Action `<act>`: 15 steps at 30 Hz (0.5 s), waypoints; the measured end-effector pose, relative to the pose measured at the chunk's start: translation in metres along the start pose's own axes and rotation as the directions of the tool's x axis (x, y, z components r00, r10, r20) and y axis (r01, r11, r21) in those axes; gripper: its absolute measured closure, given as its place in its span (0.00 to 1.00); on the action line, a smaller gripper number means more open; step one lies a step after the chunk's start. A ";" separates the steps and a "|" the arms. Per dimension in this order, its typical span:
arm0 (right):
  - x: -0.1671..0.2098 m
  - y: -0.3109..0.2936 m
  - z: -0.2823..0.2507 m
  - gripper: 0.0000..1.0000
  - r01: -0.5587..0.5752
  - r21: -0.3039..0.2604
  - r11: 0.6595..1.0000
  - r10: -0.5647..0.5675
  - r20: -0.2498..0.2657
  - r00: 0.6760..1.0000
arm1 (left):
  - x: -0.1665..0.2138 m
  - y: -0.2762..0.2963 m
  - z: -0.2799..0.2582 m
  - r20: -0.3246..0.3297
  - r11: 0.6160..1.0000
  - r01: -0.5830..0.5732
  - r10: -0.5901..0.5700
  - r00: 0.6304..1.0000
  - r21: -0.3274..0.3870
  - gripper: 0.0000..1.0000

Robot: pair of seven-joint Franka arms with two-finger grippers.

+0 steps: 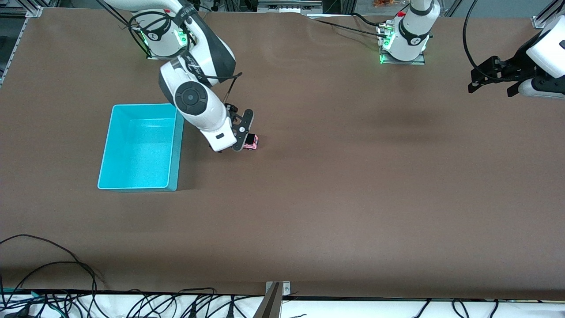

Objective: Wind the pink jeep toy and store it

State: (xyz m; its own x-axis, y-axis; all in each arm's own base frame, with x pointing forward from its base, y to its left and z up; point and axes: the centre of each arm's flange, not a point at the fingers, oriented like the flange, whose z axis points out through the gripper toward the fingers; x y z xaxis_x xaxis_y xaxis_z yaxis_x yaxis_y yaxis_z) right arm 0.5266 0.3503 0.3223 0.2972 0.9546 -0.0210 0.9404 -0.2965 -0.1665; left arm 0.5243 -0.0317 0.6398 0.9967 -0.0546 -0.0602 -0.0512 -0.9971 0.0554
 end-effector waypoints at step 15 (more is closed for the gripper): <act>0.000 -0.020 0.089 0.00 0.124 -0.065 0.990 -0.127 -0.044 0.991 | 0.000 0.000 -0.007 -0.014 1.000 0.001 -0.001 1.000 0.000 0.00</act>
State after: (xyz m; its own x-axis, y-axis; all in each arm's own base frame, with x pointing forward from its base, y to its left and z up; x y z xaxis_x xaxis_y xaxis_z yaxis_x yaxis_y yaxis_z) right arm 0.4926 0.3586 0.2384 0.1820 0.9823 0.0439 0.9788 -0.1767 -0.1036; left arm 0.5246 -0.0311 0.6465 0.9975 -0.0533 -0.0458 -0.0507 -0.9972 0.0552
